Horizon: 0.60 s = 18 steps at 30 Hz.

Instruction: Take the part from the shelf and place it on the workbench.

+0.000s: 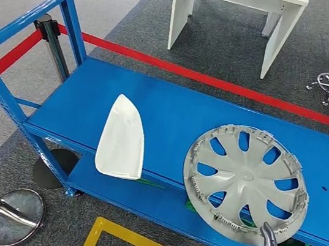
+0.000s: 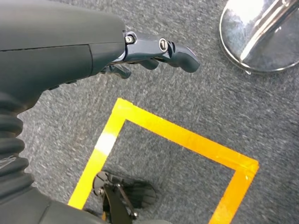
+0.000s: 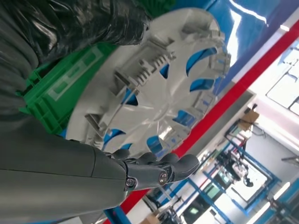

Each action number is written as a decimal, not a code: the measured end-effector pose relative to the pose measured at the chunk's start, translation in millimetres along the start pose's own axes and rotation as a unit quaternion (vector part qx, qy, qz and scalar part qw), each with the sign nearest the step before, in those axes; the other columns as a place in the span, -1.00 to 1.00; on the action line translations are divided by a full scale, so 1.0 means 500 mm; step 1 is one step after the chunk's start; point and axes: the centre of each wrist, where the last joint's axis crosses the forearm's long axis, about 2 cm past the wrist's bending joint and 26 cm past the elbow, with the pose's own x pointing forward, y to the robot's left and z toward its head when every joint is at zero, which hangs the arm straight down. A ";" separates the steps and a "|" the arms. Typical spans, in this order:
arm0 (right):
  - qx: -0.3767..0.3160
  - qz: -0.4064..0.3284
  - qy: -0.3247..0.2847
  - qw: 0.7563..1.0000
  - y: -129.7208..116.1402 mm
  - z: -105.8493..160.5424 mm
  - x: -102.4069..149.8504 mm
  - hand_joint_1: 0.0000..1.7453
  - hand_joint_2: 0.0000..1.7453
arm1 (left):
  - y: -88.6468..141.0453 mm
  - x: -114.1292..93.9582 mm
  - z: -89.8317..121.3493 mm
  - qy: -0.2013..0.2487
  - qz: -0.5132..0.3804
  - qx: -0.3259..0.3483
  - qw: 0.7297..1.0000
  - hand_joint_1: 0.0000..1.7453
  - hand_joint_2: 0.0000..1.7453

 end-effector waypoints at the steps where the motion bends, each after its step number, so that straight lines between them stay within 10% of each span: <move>1: 0.008 -0.001 0.001 1.000 -0.001 0.004 0.000 -1.00 1.00 | 0.000 0.000 0.000 0.002 -0.001 0.001 1.000 -1.00 1.00; 18: 0.085 0.129 0.030 0.988 -0.015 0.027 0.002 -1.00 1.00 | -0.005 0.001 0.000 0.012 0.017 -0.037 0.999 -1.00 1.00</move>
